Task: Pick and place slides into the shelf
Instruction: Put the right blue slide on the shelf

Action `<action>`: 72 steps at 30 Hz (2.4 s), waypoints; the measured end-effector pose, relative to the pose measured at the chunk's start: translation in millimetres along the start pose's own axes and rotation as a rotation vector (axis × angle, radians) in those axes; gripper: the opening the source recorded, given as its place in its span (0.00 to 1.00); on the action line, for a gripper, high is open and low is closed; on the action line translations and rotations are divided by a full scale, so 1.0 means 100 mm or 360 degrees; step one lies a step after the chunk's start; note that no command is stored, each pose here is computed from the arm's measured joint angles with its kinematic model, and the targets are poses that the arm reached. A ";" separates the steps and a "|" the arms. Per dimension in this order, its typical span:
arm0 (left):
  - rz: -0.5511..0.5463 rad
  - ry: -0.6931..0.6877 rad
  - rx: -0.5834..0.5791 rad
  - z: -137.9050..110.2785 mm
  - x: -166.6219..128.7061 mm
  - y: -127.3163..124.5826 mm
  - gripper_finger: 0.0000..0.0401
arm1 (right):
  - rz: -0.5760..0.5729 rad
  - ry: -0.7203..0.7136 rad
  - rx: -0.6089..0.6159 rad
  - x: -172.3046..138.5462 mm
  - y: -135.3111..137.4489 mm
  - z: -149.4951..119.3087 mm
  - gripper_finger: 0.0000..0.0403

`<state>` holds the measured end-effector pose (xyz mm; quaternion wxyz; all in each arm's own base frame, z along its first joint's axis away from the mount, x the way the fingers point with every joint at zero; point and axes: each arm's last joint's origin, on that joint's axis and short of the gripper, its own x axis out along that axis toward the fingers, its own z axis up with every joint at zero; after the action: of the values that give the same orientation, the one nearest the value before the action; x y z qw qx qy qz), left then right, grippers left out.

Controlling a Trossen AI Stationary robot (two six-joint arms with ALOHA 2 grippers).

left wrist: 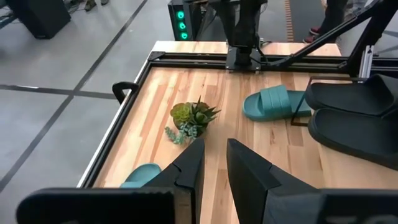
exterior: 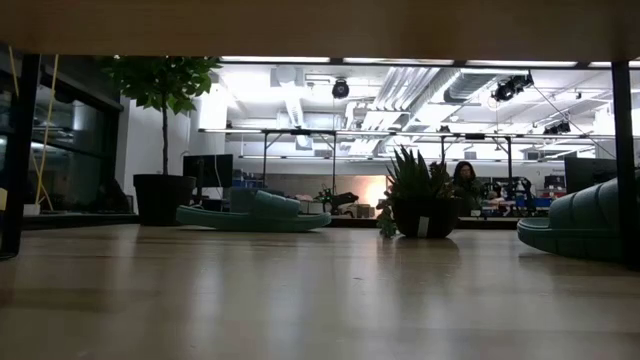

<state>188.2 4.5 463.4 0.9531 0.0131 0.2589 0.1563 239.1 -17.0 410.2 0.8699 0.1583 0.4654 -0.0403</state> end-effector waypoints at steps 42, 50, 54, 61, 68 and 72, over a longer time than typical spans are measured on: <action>0.0002 0.0000 -0.0065 0.00 0.00 0.00 0.14 | 0.0494 0.0287 0.0553 1.18 -0.77 -1.73 0.19; 0.0000 -0.0001 -0.0124 0.00 0.00 0.00 0.14 | 0.0740 0.0436 0.0573 1.38 -0.94 -1.70 0.26; -0.0001 0.0000 -0.0143 0.00 0.00 0.00 0.14 | 0.0804 0.0525 0.0565 1.50 -0.97 -1.70 0.32; 0.0001 0.0016 -0.0137 0.00 0.04 -0.01 0.14 | 0.0842 0.0631 0.0533 1.66 -1.01 -1.73 0.39; 0.0005 0.0049 -0.0125 0.00 0.10 -0.04 0.14 | 0.0845 0.0668 0.0529 1.76 -1.04 -1.73 0.39; 0.0006 0.0062 -0.0120 0.00 0.12 -0.04 0.14 | 0.0846 0.0696 0.0534 1.82 -1.05 -1.74 0.39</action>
<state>198.9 4.2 457.0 0.9474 -0.0255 0.2711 0.1681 180.2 -48.4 145.9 0.6922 0.4185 0.5696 0.1458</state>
